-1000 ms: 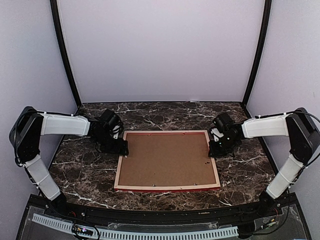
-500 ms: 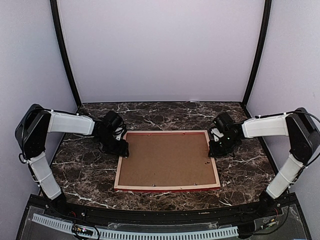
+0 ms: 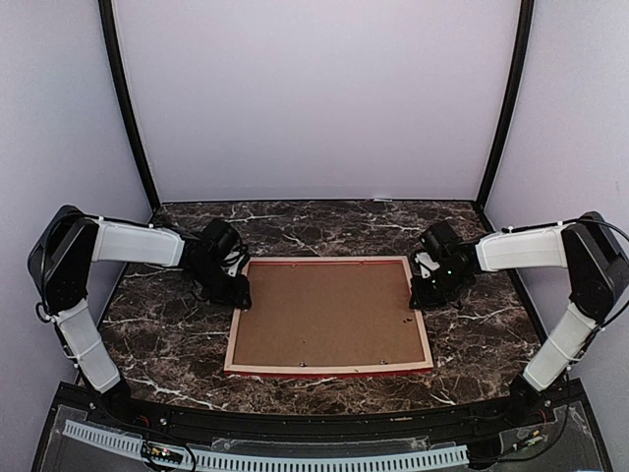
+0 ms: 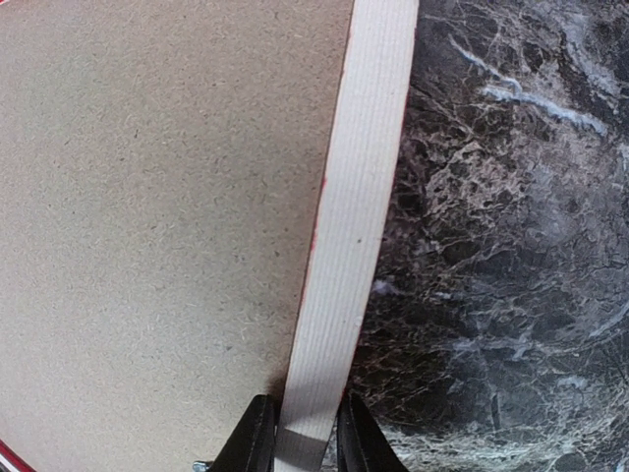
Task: Put the photo into the frame
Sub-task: Press the fastener onto the backboard.
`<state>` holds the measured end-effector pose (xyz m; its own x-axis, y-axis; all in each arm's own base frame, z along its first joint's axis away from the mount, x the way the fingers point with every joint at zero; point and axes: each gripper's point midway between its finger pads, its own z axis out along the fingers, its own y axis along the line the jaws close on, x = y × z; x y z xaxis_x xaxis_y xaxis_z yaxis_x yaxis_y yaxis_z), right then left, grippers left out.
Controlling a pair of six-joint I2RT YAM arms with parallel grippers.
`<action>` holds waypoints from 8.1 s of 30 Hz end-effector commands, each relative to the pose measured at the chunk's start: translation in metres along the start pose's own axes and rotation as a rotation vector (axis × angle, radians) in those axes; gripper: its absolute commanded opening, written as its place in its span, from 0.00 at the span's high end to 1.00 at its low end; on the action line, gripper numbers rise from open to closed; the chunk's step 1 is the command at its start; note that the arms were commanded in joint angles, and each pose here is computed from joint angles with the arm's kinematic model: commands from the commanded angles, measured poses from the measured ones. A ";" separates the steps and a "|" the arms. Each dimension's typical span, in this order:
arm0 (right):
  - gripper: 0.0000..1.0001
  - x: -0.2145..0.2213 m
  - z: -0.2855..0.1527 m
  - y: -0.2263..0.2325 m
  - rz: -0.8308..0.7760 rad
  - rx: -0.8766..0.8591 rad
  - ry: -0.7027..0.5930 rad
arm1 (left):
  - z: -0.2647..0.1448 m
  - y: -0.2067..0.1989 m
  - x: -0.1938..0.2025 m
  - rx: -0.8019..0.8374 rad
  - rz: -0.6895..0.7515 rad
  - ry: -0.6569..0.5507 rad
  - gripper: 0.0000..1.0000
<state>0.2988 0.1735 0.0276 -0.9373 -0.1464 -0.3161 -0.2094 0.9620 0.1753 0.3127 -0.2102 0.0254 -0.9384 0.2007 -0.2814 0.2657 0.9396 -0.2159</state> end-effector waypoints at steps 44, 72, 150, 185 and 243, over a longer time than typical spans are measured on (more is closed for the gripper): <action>0.78 0.011 0.003 -0.004 -0.026 0.008 0.034 | -0.007 -0.001 0.025 0.046 0.053 0.020 0.81; 0.79 0.015 0.006 -0.002 -0.020 -0.013 0.042 | -0.006 0.014 0.022 -0.042 0.075 0.017 0.76; 0.64 0.045 -0.008 0.020 -0.054 -0.058 0.084 | -0.004 -0.011 0.061 -0.069 -0.148 -0.011 0.76; 0.65 0.043 -0.004 0.035 -0.088 -0.200 0.137 | -0.003 -0.011 0.060 -0.073 -0.142 -0.004 0.76; 0.38 0.021 -0.022 0.033 -0.028 -0.201 0.078 | -0.009 -0.015 0.056 -0.047 -0.176 -0.044 0.72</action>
<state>0.2565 0.1894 0.0296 -0.9486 -0.2595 -0.1810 -0.3067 0.8945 0.3253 0.2696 -0.2084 0.0261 -0.9460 0.0162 -0.3238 0.0851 0.9762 -0.1996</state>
